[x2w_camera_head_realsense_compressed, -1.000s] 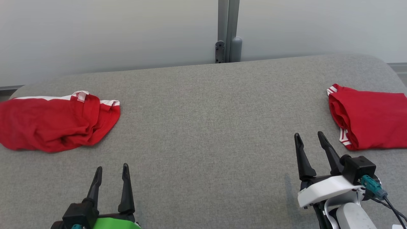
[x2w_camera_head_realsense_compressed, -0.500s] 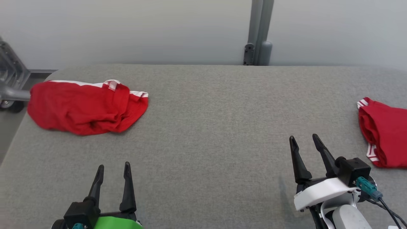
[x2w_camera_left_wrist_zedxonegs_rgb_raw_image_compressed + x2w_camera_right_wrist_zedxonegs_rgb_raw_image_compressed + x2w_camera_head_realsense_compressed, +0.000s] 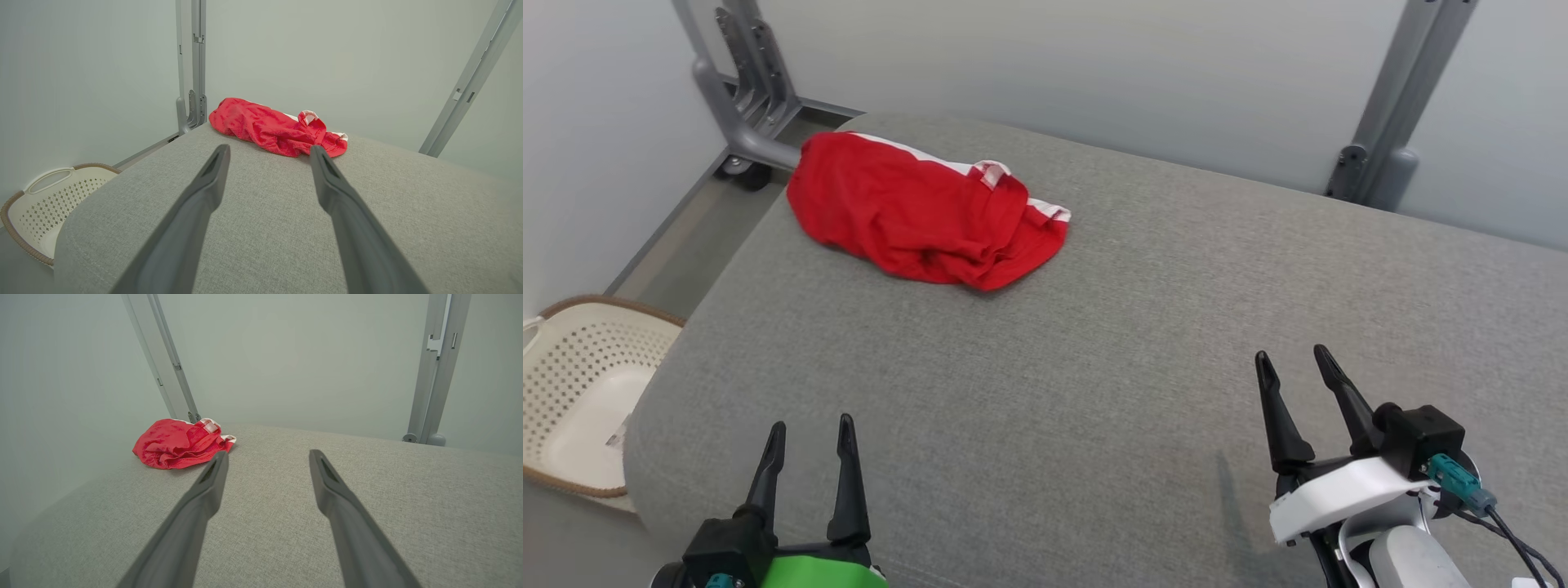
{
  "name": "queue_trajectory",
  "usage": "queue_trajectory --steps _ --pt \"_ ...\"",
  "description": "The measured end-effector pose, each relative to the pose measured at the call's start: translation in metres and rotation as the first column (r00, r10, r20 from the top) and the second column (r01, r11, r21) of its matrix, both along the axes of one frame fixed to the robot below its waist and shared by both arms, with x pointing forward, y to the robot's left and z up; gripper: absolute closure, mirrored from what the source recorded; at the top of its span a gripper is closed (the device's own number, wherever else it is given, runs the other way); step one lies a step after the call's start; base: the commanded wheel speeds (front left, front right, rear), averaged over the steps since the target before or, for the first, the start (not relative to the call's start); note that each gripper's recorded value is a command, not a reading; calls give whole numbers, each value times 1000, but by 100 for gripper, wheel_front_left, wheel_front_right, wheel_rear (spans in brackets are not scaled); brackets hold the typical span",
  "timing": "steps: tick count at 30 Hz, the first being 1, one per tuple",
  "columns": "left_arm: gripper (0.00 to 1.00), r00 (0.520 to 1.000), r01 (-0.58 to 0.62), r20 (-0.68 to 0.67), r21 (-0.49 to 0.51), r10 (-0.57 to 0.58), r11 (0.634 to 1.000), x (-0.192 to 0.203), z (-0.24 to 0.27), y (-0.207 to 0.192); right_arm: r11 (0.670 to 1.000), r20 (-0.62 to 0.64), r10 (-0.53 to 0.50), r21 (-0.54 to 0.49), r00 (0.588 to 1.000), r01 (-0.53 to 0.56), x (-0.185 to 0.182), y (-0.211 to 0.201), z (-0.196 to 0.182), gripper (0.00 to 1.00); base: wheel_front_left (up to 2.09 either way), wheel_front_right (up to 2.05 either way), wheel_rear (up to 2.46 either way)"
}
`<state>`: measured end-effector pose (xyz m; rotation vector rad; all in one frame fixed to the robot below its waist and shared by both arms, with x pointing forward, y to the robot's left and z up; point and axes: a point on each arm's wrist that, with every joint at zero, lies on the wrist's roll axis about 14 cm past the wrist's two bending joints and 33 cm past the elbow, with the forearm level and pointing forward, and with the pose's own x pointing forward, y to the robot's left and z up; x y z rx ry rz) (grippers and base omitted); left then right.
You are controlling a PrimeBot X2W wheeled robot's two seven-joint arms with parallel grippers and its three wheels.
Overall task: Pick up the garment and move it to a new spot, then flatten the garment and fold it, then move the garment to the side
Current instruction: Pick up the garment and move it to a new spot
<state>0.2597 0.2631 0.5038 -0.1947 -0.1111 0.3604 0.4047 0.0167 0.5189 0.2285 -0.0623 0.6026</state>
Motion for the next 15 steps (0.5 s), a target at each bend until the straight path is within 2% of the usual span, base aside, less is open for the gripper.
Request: queue_trajectory --steps 8,15 --pt "0 994 -106 -6 -2 106 994 -27 -1 22 994 -1 111 3 994 -111 -2 41 -1 0 0 0 0" --pt "0 995 -93 -26 -24 92 995 -21 -7 17 994 0 106 7 994 -106 4 41 -1 0 0 0 0"
